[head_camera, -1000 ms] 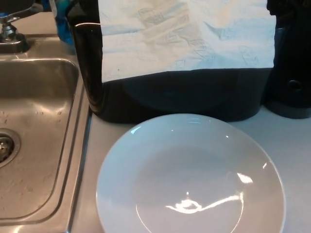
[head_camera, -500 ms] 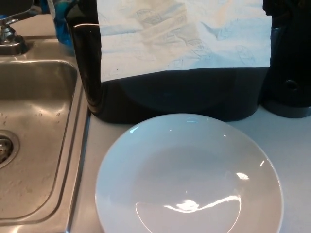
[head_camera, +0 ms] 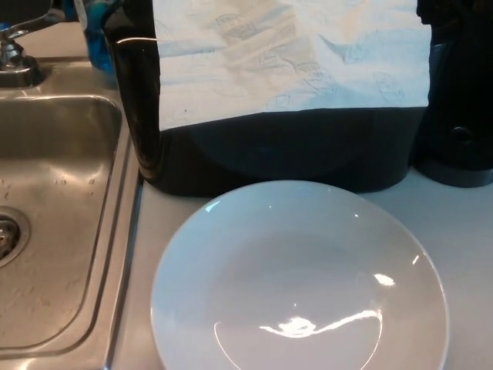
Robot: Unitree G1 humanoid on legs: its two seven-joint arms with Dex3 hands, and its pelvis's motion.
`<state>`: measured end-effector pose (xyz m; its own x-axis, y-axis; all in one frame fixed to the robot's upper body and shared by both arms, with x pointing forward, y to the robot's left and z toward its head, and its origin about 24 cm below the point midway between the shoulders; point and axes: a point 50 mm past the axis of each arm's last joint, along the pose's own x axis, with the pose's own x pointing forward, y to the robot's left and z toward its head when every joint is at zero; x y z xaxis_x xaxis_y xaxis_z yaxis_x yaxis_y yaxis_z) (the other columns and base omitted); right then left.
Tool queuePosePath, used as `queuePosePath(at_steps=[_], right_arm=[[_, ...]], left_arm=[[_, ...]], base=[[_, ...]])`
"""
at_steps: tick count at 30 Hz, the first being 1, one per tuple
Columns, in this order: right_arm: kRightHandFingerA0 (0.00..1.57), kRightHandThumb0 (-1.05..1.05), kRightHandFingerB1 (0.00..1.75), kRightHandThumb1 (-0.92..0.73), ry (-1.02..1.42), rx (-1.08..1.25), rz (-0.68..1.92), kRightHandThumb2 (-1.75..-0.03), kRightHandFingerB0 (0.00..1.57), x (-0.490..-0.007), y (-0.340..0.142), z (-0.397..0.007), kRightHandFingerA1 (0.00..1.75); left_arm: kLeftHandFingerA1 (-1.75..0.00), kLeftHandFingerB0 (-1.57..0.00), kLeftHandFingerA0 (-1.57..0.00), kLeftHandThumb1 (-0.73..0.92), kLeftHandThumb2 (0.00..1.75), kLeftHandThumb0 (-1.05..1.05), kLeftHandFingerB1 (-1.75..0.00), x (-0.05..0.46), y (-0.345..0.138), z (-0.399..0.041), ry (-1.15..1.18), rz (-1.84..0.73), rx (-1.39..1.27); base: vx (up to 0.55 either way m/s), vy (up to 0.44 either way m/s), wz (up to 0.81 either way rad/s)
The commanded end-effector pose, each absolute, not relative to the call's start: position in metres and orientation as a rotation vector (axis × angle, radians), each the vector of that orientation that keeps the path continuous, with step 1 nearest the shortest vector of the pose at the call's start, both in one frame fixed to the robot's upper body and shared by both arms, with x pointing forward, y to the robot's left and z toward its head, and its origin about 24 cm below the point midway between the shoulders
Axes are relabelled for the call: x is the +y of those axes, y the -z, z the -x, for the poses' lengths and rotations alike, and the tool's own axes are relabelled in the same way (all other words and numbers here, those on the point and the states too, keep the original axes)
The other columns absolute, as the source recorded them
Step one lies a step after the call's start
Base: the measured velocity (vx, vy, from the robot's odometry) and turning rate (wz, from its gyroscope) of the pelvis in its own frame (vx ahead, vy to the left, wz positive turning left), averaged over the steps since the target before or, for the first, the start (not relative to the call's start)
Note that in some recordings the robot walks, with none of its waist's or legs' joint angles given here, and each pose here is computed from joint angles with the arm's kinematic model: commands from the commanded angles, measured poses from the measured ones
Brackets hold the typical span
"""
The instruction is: Walk towards the tissue paper container and pull out a piece of tissue paper and use it to wipe the plate
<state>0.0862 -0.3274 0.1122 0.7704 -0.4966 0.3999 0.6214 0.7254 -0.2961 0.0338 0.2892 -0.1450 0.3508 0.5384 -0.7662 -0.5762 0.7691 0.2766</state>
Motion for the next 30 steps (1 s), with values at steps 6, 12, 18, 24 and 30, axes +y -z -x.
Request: queuePosePath(at_steps=[6, 12, 18, 24, 30], right_arm=[[0.16, -0.76, 0.44, -0.50, 0.110, -1.220, 1.082, -0.86, 0.06, -0.164, -0.266, -0.163, 0.51], [0.20, -0.78, 0.36, -0.51, -0.035, -1.208, 1.128, -0.88, 0.03, -0.130, -0.253, -0.185, 0.52], [0.00, -0.38, 0.50, -0.38, -0.124, -1.143, 1.206, -0.97, 0.00, -0.117, -0.246, -0.204, 0.51], [0.07, -0.77, 0.38, -0.49, -0.178, -1.081, 1.344, -0.85, 0.04, -0.104, -0.242, -0.228, 0.49], [0.00, -0.82, 0.31, -0.49, -0.207, -1.040, 1.436, -0.87, 0.06, -0.094, -0.241, -0.243, 0.47]], left_arm=[[-0.97, -0.64, -0.80, 0.79, 0.88, 0.07, -0.70, 0.297, 0.140, -0.035, -0.728, -0.001, 0.932], [-1.07, -0.67, -0.80, 0.77, 0.95, 0.09, -0.73, 0.294, 0.141, -0.032, -0.723, 0.002, 0.929], [-1.03, -0.66, -0.81, 0.79, 0.91, 0.05, -0.73, 0.293, 0.142, -0.031, -0.723, 0.011, 0.944], [-1.01, -0.66, -0.79, 0.78, 0.95, 0.07, -0.73, 0.291, 0.143, -0.029, -0.714, 0.006, 0.951], [-1.01, -0.67, -0.80, 0.79, 0.92, 0.07, -0.74, 0.291, 0.143, -0.026, -0.711, -0.003, 0.951]], base=[[0.00, 0.000, 0.00], [0.00, 0.000, 0.00], [0.00, 0.000, 0.00], [0.00, 0.000, 0.00], [0.00, 0.000, 0.00]])
